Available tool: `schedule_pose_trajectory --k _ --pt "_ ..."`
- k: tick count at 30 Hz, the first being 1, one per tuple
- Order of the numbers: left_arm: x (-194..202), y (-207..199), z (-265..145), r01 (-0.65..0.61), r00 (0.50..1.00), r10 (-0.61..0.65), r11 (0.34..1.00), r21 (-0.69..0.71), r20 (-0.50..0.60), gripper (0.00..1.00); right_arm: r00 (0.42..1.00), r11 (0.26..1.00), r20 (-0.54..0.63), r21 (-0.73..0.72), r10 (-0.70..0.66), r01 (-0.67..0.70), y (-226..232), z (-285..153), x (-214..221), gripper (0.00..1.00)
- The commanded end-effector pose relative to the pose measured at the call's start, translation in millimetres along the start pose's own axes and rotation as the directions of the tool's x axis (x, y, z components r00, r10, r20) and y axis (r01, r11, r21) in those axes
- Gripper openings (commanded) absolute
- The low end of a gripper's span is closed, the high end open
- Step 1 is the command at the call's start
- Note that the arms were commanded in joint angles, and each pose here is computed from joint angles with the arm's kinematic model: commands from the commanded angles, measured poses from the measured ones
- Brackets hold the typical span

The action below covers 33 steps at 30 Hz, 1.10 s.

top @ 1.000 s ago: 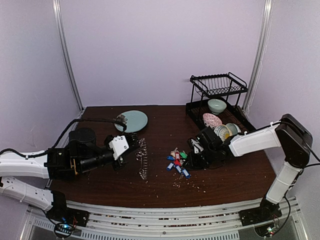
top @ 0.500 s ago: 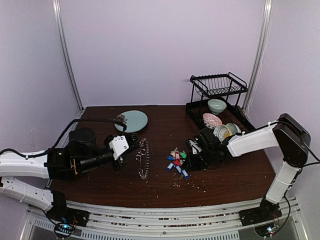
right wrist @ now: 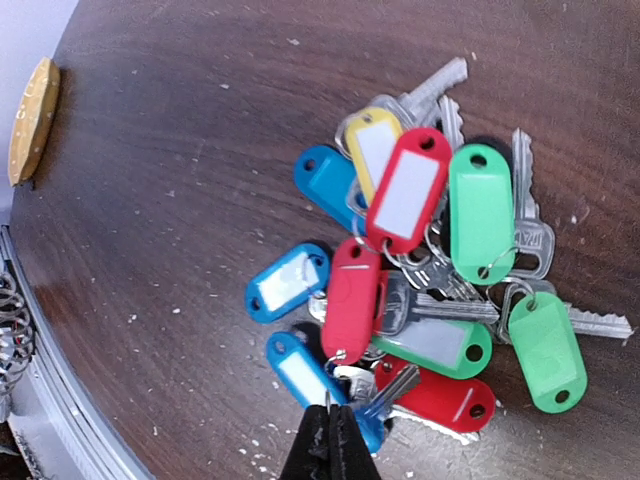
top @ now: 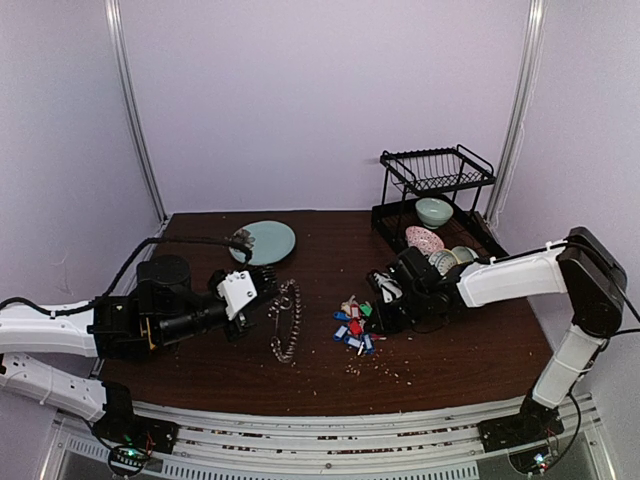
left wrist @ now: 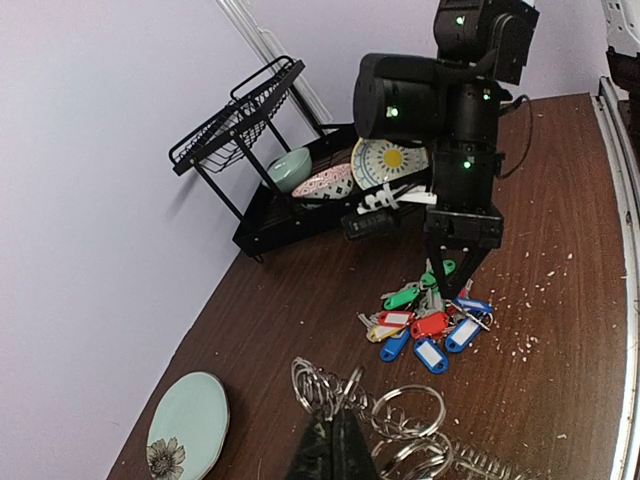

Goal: Put the keys on the keyring

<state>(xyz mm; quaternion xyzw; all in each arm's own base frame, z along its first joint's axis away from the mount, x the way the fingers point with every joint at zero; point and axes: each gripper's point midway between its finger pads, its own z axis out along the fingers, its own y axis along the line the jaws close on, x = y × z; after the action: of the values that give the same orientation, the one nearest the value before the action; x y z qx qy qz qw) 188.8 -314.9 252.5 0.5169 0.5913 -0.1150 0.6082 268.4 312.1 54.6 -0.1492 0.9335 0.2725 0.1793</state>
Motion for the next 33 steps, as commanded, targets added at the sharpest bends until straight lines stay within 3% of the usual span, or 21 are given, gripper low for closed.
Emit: schedule_pose_trajectory --k 1,6,11,15,19,27,33 --pt "-30.9 12.1 -7.9 0.009 0.994 -0.005 1.000 -0.029 0.113 0.00 0.958 0.961 0.095 -0.044 -0.269 0.274 48.8 -47.7 -21.6 0.00" --pt "-30.0 9.6 -5.9 -0.002 0.994 0.004 1.000 -0.018 0.109 0.00 0.847 0.837 0.168 -0.148 -0.504 0.527 110.1 -83.5 -9.0 0.00" --pt "-31.6 7.5 -5.4 -0.006 0.994 0.006 1.000 -0.005 0.113 0.00 0.767 0.734 0.331 -0.247 -0.550 0.633 169.1 -119.3 -13.1 0.00" --pt "-31.1 8.5 -5.1 -0.010 0.994 0.011 1.000 -0.011 0.108 0.00 0.702 0.642 0.380 -0.292 -0.603 0.709 215.3 -132.5 -1.2 0.00" --pt "-32.3 7.8 -4.9 -0.014 0.994 0.015 1.000 -0.011 0.108 0.00 0.690 0.647 0.422 -0.268 -0.588 0.714 234.9 -137.5 -11.3 0.00" --pt "-33.2 9.9 -6.4 -0.023 0.995 0.026 0.999 -0.037 0.101 0.00 0.551 0.598 0.511 -0.086 -0.660 0.797 249.4 -141.6 -20.2 0.00" --pt "-35.2 8.2 -7.4 -0.022 0.993 0.024 0.999 -0.025 0.112 0.00 0.511 0.595 0.535 -0.020 -0.673 0.803 251.1 -137.0 -31.3 0.00"
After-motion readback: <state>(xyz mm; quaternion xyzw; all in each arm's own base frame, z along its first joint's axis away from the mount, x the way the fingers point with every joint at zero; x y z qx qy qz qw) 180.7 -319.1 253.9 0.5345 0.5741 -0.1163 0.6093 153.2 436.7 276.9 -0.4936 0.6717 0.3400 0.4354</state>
